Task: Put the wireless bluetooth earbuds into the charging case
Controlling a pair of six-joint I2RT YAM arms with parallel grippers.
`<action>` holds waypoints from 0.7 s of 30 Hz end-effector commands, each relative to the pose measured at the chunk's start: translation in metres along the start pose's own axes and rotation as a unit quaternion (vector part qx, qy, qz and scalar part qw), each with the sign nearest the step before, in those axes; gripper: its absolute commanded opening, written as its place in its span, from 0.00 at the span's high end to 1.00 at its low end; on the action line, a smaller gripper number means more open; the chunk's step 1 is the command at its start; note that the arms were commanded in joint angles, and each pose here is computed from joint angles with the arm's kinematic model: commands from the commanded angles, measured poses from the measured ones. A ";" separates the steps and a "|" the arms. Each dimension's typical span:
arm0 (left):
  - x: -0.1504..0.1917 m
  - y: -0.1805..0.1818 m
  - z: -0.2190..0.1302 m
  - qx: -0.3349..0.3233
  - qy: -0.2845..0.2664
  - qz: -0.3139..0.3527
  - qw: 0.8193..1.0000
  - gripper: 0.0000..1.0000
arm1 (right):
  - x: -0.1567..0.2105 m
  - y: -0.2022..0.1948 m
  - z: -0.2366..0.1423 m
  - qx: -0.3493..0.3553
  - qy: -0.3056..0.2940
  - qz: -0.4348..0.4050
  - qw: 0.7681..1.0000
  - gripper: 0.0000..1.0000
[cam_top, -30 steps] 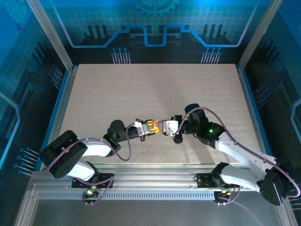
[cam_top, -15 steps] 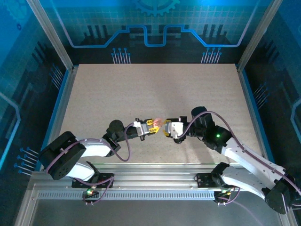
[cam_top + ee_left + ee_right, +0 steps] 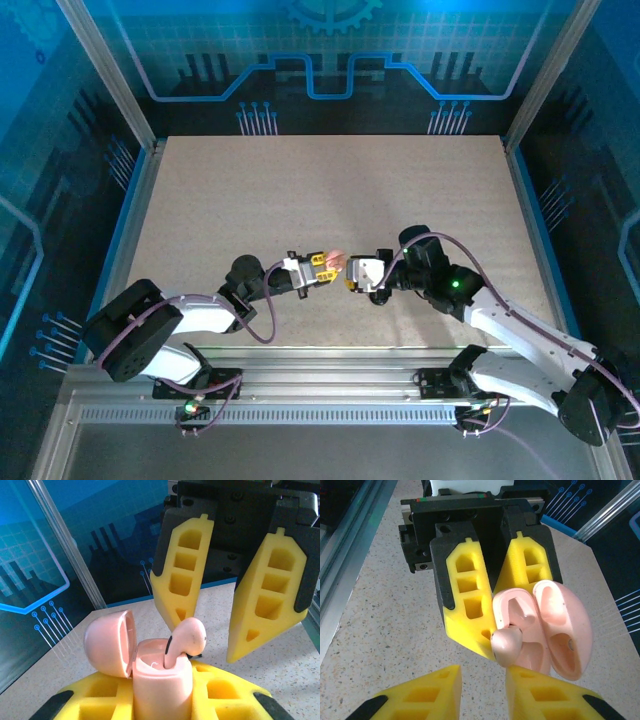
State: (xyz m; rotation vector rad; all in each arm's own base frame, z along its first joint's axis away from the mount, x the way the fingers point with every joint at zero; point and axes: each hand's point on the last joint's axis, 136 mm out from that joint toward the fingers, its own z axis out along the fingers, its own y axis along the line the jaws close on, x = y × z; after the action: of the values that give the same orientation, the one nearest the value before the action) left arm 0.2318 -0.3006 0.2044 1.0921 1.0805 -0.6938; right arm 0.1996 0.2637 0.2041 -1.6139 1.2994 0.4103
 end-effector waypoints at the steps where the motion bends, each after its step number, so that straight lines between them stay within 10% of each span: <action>1: -0.011 -0.002 -0.001 0.000 -0.019 0.022 1.000 0.87 | -0.017 0.003 -0.001 -0.011 -0.024 -0.004 1.000 0.73; 21: -0.009 -0.001 -0.003 -0.006 -0.018 0.021 1.000 0.88 | -0.038 -0.006 0.006 -0.008 -0.034 -0.041 0.999 0.75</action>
State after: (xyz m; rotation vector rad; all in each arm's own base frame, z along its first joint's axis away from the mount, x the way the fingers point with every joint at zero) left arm 0.2315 -0.3007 0.2057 1.0897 1.0750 -0.6931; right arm 0.1927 0.2824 0.2203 -1.6435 1.2232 0.4302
